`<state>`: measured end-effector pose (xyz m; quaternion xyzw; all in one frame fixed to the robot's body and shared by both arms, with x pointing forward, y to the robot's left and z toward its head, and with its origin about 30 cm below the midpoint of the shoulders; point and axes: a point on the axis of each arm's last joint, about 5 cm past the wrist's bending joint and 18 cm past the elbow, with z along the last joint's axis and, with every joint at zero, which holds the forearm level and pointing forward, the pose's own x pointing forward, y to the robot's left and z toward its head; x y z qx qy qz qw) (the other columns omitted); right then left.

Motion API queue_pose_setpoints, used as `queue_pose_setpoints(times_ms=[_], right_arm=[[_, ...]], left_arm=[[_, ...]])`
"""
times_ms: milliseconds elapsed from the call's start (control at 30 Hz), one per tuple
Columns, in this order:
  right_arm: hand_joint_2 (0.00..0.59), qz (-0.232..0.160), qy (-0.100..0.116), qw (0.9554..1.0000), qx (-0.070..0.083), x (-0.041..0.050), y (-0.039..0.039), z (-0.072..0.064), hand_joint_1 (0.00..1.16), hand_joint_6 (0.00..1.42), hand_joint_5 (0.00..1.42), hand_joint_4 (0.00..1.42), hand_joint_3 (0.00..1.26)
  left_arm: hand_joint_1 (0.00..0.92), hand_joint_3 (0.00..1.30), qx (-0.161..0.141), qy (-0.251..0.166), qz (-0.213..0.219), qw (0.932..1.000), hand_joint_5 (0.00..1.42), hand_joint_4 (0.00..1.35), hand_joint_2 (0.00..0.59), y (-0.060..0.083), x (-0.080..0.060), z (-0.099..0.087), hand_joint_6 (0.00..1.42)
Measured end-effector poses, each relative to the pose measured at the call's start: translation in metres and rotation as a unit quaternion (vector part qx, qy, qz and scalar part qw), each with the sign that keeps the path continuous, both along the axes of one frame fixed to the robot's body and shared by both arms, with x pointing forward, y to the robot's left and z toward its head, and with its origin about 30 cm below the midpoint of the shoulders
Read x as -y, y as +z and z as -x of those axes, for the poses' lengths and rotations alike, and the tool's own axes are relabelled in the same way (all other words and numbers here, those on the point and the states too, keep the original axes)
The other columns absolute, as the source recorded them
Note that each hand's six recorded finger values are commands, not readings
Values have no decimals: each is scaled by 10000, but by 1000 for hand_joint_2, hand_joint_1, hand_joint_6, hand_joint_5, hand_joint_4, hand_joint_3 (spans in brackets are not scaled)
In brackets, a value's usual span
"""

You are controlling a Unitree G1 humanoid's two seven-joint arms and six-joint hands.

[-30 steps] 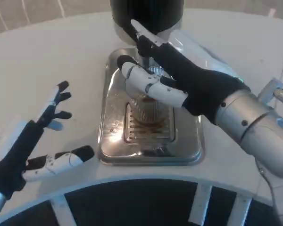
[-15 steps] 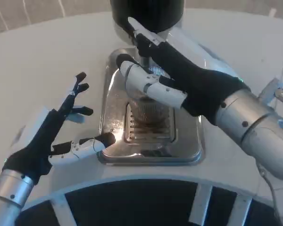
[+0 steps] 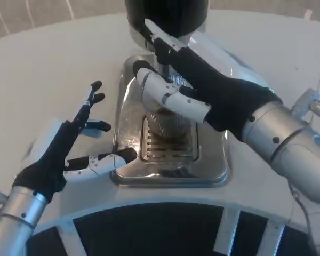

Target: Grasp the cup under the faucet to collect the drink, then remove the cup.

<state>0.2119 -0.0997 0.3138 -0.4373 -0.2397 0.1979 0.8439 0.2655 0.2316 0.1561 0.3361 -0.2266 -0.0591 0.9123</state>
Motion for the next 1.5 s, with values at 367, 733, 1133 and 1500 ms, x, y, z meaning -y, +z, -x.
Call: queue_pose_setpoints(times_ms=[367,733,1133,1500], right_arm=[[550,-15,-3,10000,0,-1,0,-3,0,0,0,0,0],[550,-23,-8,10000,3,1,1,-3,0,0,0,0,0],[550,-36,-10,10000,0,-1,-2,-13,0,0,0,0,0],[550,-38,-26,10000,22,6,0,-25,0,0,0,0,0]], left_arm=[[455,0,152,-54,140,9998,237,74,52,27,93,-149,248],[444,0,154,-205,214,9994,151,95,57,-26,135,-189,201],[451,0,100,-343,193,9992,151,76,67,16,288,-345,204],[454,0,-35,-352,144,9993,162,86,68,3,320,-399,217]])
